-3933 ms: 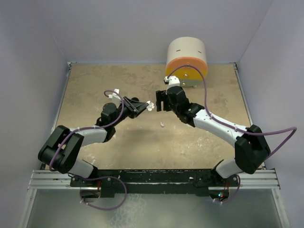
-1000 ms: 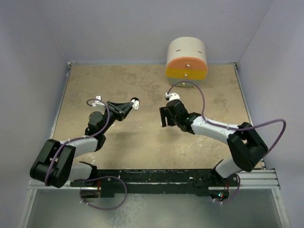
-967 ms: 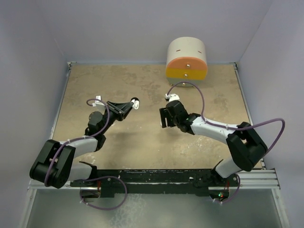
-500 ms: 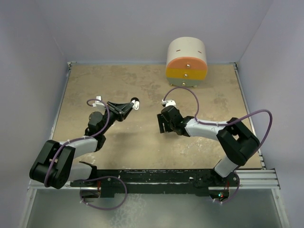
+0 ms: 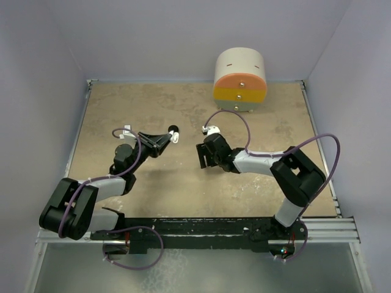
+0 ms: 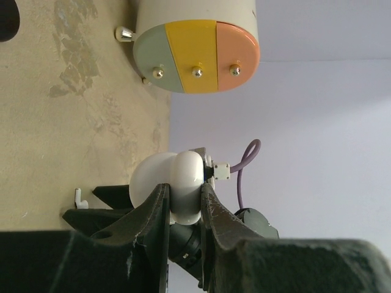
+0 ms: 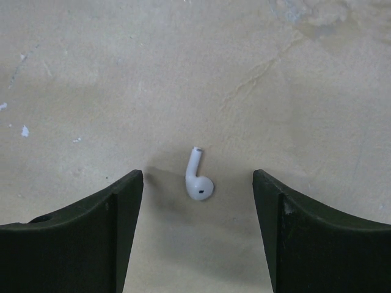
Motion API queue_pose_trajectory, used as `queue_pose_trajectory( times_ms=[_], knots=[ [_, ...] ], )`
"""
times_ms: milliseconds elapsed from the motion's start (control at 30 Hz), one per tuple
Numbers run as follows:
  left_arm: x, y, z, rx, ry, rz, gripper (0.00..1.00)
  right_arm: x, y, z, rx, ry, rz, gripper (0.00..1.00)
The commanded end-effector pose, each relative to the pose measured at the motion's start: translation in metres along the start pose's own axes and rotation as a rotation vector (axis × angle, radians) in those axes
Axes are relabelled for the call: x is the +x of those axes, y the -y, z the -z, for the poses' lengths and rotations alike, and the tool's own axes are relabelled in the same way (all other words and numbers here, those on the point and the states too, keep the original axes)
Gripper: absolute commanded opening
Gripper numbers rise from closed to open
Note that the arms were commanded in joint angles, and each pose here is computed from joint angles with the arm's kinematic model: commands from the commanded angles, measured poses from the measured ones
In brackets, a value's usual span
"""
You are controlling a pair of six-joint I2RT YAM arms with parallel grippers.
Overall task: Insert the wireless bluetooth earbuds into the charging case
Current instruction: Pick up the earbud from the center of the board.
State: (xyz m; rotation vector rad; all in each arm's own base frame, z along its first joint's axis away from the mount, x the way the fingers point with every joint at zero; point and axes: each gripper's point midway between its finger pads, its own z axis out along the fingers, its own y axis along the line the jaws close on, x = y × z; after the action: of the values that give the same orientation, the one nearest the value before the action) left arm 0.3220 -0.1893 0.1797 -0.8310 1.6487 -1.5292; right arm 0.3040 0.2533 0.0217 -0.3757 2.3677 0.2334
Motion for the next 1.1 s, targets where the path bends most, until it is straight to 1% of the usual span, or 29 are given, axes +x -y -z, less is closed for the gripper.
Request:
queue_pose_trajectory(
  times_ms=[0, 133, 333, 667, 833, 1067],
  knots=[
    [-0.004, 0.012, 0.002, 0.055, 0.008, -0.023, 0.0, -0.017, -0.016, -0.007, -0.053, 0.034, 0.023, 0.74],
    [-0.005, 0.012, 0.002, 0.055, 0.011, -0.022, 0.0, -0.012, -0.021, -0.012, -0.082, 0.023, 0.045, 0.73],
    [-0.006, 0.012, 0.003, 0.054, 0.014, -0.023, 0.0, -0.013, -0.036, -0.01, -0.149, 0.03, 0.081, 0.72],
    [-0.007, 0.012, 0.005, 0.055, 0.021, -0.022, 0.0, 0.0, -0.063, -0.005, -0.25, 0.004, 0.148, 0.71],
    [-0.007, 0.013, 0.007, 0.053, 0.022, -0.025, 0.0, 0.006, -0.069, -0.001, -0.263, -0.013, 0.166, 0.71],
    [-0.008, 0.013, 0.009, 0.052, 0.028, -0.025, 0.0, 0.007, -0.07, 0.007, -0.25, -0.013, 0.152, 0.71]
  ],
)
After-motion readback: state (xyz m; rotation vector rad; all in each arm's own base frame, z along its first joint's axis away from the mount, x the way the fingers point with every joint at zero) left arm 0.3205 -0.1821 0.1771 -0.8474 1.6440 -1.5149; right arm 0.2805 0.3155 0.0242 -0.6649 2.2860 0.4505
